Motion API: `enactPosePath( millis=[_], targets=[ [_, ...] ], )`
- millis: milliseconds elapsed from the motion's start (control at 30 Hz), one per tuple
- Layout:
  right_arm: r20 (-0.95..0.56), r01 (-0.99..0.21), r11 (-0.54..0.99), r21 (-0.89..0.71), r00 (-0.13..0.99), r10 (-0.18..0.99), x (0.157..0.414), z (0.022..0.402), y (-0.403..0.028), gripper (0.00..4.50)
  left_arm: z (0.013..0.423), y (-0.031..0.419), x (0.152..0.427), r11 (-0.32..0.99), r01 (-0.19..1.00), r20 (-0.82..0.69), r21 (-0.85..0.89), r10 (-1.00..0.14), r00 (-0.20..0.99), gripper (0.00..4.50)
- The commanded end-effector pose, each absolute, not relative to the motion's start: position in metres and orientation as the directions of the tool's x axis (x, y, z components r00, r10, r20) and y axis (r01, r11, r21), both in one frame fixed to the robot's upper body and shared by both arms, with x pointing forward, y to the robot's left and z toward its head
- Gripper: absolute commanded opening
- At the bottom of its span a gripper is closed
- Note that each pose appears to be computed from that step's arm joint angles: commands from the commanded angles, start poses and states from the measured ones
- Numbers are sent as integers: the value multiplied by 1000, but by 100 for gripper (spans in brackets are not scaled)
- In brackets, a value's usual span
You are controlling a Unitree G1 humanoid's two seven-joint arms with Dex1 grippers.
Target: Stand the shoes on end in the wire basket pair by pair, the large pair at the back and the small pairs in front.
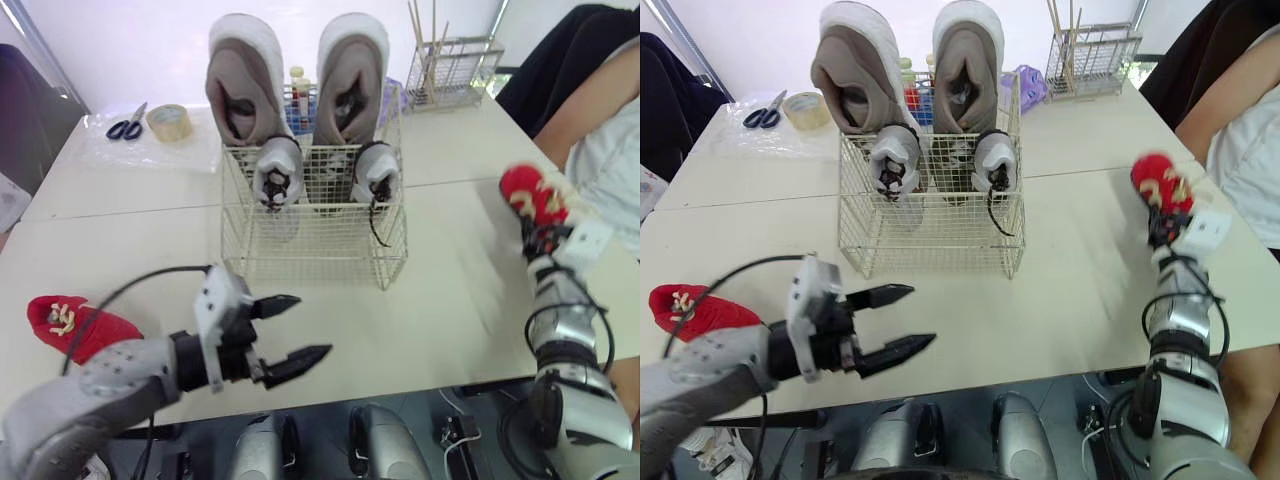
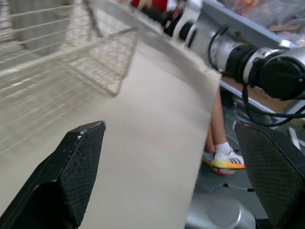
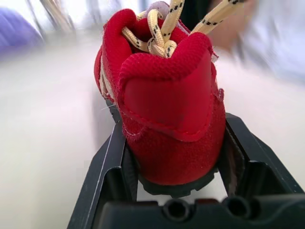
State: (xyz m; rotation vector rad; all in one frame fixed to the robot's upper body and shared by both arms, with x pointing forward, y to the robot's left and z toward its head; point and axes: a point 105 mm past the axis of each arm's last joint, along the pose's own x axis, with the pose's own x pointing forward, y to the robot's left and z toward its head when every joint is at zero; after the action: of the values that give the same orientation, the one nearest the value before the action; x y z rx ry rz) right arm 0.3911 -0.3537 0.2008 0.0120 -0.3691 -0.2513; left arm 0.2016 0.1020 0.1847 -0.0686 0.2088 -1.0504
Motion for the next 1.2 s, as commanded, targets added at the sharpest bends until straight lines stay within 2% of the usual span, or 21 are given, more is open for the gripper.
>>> enactPosePath(
  millis=[33,100,200,300,333,400,467,533,600,667,767,833,967,1100,1200],
  targets=[
    [754,74,995,-62,656,-2,367,371,-312,183,218,111,207,508,851,-78,-132,-861,502,450],
    [803,-66,984,-164,571,172,359,415,-276,183,231,114,209,529,840,-77,-120,-849,523,450],
    [760,-345,865,-364,427,490,345,451,-209,183,249,123,214,625,773,-37,-111,-780,625,450],
    [578,-564,597,-570,240,780,326,453,-145,183,270,151,229,779,616,24,-121,-618,786,450],
    [509,-606,504,-615,182,841,319,450,-132,183,276,159,229,792,596,35,-132,-597,802,450],
    [355,-689,280,-669,35,934,299,440,-110,183,291,172,217,743,642,101,-192,-636,765,450],
    [224,-731,78,-678,-104,969,281,430,-98,183,301,190,205,708,664,143,-240,-651,746,450],
    [123,-754,-114,-647,-251,960,263,421,-92,183,304,213,200,742,622,120,-252,-613,781,450],
    [17,-739,-239,-630,-321,947,254,409,-88,183,310,225,196,754,609,106,-246,-604,790,450],
    [-62,-720,-299,-627,-337,940,252,400,-84,183,311,227,192,726,643,72,-245,-648,759,450],
    [-200,-657,-372,-655,-323,925,248,386,-73,183,321,211,181,515,822,126,-244,-824,553,450],
    [-245,-620,-392,-680,-312,918,247,381,-69,183,320,197,182,400,882,163,-250,-880,445,450],
    [-277,-578,-408,-707,-304,911,246,379,-65,183,306,169,188,243,922,201,-300,-929,311,450],
    [-322,-554,-413,-723,-259,911,248,375,-68,183,300,148,196,97,935,301,-342,-931,207,450],
    [-367,-547,-427,-720,-222,903,248,368,-71,183,291,129,194,15,929,296,-369,-946,133,450]
  ],
)
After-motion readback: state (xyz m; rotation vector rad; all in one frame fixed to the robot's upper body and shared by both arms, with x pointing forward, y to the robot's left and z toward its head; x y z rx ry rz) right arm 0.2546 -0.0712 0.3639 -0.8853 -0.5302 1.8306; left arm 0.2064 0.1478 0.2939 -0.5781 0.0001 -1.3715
